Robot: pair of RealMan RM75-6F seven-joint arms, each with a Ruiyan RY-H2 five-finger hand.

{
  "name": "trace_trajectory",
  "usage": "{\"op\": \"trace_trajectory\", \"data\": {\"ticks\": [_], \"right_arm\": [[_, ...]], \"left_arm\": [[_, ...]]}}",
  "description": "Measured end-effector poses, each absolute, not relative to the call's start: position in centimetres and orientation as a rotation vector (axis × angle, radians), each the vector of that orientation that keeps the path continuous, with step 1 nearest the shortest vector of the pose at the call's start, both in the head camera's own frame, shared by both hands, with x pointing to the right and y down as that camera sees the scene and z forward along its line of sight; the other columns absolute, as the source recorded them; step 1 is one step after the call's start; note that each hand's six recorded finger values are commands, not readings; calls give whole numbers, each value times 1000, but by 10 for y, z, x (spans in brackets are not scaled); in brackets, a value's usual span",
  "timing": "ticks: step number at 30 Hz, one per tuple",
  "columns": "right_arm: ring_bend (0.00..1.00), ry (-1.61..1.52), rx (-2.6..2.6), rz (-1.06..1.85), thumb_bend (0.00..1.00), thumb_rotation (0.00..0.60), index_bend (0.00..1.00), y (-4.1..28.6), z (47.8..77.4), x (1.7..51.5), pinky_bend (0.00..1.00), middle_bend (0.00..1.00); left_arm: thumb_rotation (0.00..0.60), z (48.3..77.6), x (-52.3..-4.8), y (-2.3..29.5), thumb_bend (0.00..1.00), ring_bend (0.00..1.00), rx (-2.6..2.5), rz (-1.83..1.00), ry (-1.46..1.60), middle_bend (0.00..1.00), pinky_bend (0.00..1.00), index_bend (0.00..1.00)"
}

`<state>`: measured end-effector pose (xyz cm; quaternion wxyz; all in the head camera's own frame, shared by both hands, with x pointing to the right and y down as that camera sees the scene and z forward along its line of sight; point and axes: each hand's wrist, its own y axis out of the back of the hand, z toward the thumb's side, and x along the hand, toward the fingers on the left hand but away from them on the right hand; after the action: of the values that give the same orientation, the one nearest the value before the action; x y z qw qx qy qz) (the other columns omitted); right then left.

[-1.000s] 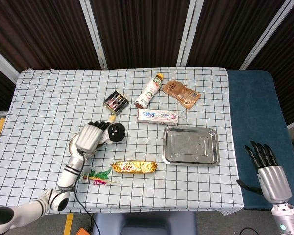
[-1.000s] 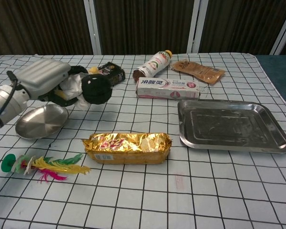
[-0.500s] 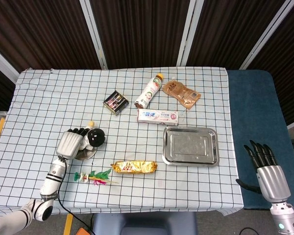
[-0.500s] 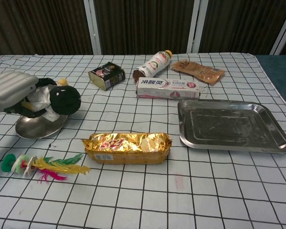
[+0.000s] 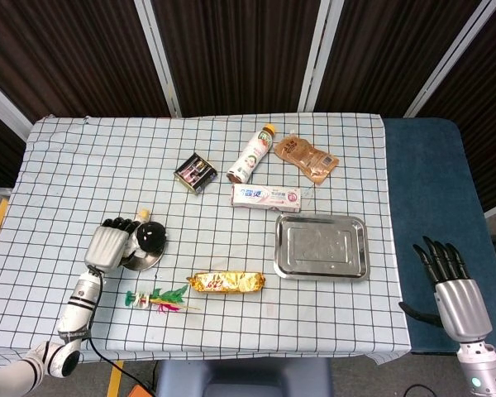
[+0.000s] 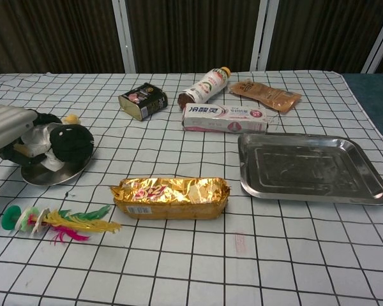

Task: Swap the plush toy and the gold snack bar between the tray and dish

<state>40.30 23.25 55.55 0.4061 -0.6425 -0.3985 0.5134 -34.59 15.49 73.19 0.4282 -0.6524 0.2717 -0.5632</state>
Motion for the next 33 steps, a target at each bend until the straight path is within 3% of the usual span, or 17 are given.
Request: {"op": "trace_trajectory", "data": {"ticks": [5, 9, 14, 18, 24, 28, 33], "right_arm": [[0, -998, -1620, 1303, 88, 600, 0, 233, 557, 403, 0, 0], [0, -997, -1619, 1305, 87, 600, 1, 233, 557, 403, 0, 0], [0, -990, -1616, 1310, 88, 600, 0, 231, 559, 403, 0, 0], [0, -968, -1625, 1309, 87, 600, 0, 230, 562, 401, 0, 0], [0, -922, -1681, 1274, 87, 600, 14, 223, 570, 390, 0, 0], [0, -870, -1763, 1246, 86, 600, 36, 215, 580, 373, 0, 0], [0, -784, -1889, 1219, 87, 600, 92, 205, 594, 347, 0, 9]], "left_arm": [[600, 726, -348, 156, 483, 7, -1672, -1425, 702, 38, 115, 11], [600, 719, -351, 154, 473, 0, -1684, -1432, 722, 1, 96, 0], [600, 701, -355, 152, 468, 1, -1699, -1417, 796, 39, 95, 40], [600, 671, -366, 158, 469, 47, -1699, -1365, 904, 103, 96, 97], [600, 625, -403, 201, 468, 74, -1686, -1332, 911, 154, 97, 157], [600, 621, -423, 231, 465, 88, -1687, -1400, 883, 156, 95, 169], [600, 624, -433, 237, 464, 93, -1646, -1450, 887, 148, 95, 172]]}}
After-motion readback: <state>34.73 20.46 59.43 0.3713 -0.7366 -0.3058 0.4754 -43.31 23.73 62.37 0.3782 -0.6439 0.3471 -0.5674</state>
